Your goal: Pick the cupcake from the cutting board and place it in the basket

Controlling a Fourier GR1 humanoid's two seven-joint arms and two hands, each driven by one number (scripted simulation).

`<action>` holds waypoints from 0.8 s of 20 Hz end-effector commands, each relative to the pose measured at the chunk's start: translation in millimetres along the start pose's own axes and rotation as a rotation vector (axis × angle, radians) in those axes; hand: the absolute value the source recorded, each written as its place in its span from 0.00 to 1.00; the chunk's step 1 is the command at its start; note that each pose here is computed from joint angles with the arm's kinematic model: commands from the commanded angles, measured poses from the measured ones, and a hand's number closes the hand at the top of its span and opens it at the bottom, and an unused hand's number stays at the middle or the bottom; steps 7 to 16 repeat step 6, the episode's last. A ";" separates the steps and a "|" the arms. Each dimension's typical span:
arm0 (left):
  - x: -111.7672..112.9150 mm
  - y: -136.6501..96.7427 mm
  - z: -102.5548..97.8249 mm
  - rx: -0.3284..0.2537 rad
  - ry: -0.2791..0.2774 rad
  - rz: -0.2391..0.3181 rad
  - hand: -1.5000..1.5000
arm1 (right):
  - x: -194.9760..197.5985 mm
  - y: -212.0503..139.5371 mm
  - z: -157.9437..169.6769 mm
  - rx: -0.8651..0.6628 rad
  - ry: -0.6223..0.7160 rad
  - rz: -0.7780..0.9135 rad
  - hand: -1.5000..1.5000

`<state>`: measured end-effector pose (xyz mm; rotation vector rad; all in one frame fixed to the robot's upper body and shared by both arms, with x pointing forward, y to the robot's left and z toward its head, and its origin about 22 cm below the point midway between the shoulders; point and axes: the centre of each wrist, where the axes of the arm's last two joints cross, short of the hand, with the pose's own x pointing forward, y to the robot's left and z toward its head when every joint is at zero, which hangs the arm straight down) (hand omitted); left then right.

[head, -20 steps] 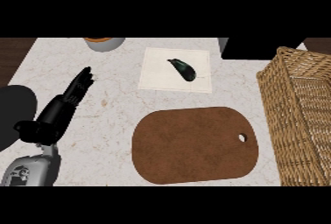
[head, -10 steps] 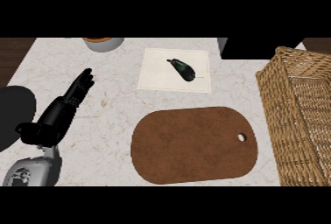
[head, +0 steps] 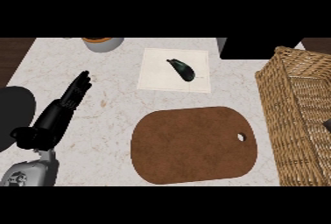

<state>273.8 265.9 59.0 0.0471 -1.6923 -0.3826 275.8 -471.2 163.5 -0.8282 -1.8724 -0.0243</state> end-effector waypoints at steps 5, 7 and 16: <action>-2.2 15.1 4.7 0.002 0.006 0.009 0.50 | -13.6 -66.5 -6.3 -0.086 0.143 -0.190 0.00; -8.9 1.5 -10.2 0.006 0.002 0.020 0.50 | -3.8 -73.5 -7.0 -0.055 0.166 -0.186 0.00; -8.9 1.5 -10.2 0.006 0.002 0.020 0.50 | -3.8 -73.5 -7.0 -0.055 0.166 -0.186 0.00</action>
